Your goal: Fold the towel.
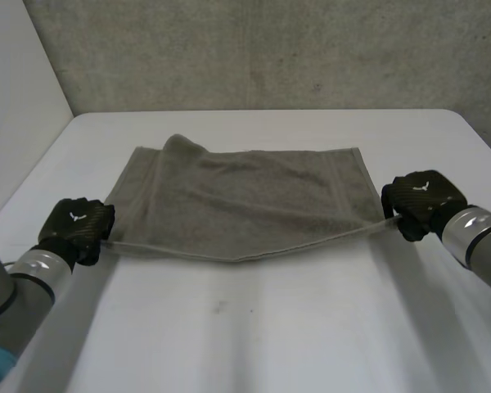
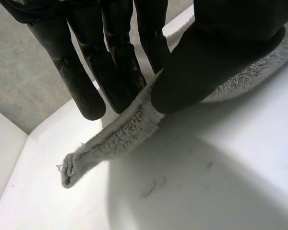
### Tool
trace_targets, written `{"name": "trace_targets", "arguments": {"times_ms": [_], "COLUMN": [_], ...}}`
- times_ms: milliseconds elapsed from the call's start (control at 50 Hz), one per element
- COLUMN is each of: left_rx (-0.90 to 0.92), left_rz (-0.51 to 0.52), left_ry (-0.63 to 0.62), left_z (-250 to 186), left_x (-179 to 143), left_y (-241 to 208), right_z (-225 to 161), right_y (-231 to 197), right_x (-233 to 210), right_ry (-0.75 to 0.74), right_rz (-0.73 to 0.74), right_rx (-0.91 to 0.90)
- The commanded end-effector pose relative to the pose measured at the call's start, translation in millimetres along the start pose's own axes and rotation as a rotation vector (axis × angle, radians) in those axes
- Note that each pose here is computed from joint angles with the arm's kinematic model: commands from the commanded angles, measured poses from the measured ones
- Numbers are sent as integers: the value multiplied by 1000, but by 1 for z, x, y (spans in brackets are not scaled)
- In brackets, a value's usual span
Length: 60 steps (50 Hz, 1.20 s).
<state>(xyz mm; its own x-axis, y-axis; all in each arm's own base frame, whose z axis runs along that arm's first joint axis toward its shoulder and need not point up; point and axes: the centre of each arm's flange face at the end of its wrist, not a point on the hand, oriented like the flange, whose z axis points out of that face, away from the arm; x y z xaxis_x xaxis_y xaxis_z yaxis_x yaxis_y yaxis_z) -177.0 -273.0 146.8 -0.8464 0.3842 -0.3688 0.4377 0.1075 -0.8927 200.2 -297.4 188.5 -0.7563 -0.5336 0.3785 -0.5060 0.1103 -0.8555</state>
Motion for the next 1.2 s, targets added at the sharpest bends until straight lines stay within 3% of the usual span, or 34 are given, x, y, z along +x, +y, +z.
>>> {"name": "trace_targets", "arguments": {"times_ms": [20, 60, 100, 200, 340, 420, 580, 680, 740, 840, 960, 1200], "left_rx": [-43, -44, -88, -94, -77, -82, -16, 30, 56, 112, 159, 146], "left_rz": [92, 93, 204, 310, 333, 331, 346, 363, 370, 347, 272, 254], "left_ry": [19, 19, 30, 37, 37, 59, 79, 75, 63, 45, 6, 11], "left_z": [-51, -51, -79, -103, -105, -79, -7, 44, 76, 114, 143, 154], "left_x": [-4, -4, -7, -7, -7, -5, -4, -2, -4, -3, -5, 5], "left_y": [-31, -31, -42, -54, -58, -45, -31, -28, -26, -32, -40, -32], "right_z": [-35, -45, -55, -77, -92, -85, -15, 51, 65, 109, 127, 139], "right_y": [-28, -33, -36, -38, -44, -44, -23, -15, -14, -5, -1, 8], "right_x": [20, 22, 22, 17, 14, 16, 30, 30, 30, 39, 33, 31], "right_ry": [29, 32, 29, -6, -37, -20, 37, 62, 79, 220, 239, 248], "right_rz": [-11, -33, -65, -182, -263, -275, -241, -182, -187, -215, -225, -223], "right_rx": [-20, -29, -43, -111, -131, -100, -32, 74, 95, 139, 163, 151]}}
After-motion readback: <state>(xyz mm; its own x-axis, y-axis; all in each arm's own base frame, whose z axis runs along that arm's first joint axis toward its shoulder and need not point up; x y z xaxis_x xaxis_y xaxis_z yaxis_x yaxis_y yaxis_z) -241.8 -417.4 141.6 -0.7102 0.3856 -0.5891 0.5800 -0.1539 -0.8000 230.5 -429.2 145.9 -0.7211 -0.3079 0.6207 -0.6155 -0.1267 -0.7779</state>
